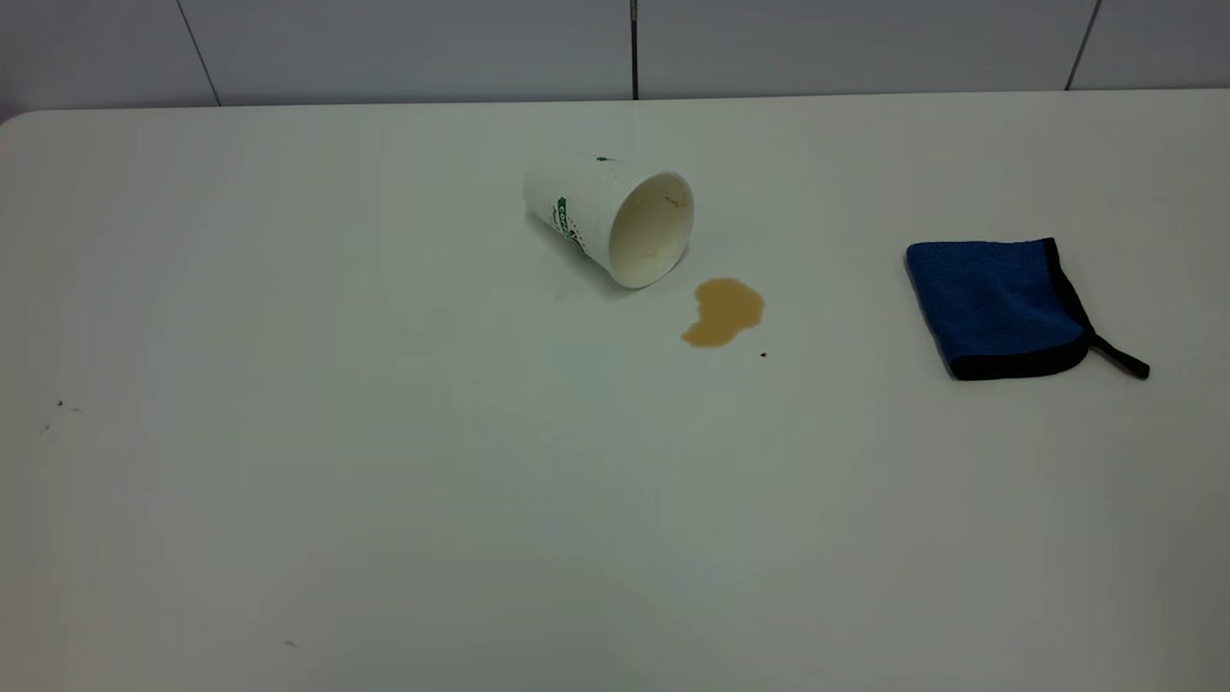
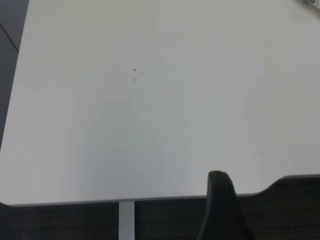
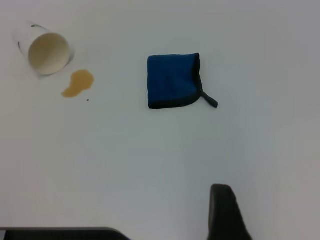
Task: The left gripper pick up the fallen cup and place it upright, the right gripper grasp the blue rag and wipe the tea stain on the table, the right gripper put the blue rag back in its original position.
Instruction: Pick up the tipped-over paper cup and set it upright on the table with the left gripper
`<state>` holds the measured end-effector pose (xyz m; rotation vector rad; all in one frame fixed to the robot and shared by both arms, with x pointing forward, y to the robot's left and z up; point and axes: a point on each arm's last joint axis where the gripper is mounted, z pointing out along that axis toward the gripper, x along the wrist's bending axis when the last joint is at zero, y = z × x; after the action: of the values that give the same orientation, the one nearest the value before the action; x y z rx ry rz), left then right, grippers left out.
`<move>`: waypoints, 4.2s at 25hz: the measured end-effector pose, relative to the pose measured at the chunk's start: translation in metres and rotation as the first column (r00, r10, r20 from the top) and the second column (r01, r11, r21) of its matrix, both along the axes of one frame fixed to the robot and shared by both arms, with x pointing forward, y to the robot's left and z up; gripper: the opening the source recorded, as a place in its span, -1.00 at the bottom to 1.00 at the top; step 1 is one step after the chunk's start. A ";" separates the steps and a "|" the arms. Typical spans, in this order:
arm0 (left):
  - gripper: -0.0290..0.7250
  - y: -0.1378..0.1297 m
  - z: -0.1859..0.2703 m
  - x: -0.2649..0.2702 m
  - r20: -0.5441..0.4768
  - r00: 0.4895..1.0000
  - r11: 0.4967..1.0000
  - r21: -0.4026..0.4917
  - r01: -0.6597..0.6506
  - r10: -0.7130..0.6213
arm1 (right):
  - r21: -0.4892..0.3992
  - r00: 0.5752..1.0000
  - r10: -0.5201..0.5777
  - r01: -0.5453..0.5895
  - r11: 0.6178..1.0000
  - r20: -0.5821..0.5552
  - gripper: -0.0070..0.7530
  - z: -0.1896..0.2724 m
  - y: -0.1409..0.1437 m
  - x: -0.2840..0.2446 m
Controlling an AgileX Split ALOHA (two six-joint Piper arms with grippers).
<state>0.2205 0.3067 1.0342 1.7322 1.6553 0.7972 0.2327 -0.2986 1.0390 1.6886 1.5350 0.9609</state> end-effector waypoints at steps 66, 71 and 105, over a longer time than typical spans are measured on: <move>0.64 -0.261 -0.120 0.402 -0.479 0.836 0.756 0.433 0.491 -0.268 | 0.000 1.000 0.000 0.000 1.000 0.000 0.31 0.000 0.000 0.000; 0.64 -0.304 -0.144 0.405 -0.463 0.830 0.716 0.460 0.525 -0.312 | 0.000 1.000 0.000 0.000 1.000 0.000 0.31 0.000 0.000 0.000; 0.59 -0.329 -0.221 0.435 -0.176 0.921 0.682 0.628 0.376 -0.346 | 0.000 1.000 0.000 0.000 1.000 0.000 0.31 0.000 0.000 0.000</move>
<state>0.6552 -0.0220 0.8128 2.4696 1.0245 1.2397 0.2327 -0.2986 1.0390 1.6886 1.5350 0.9609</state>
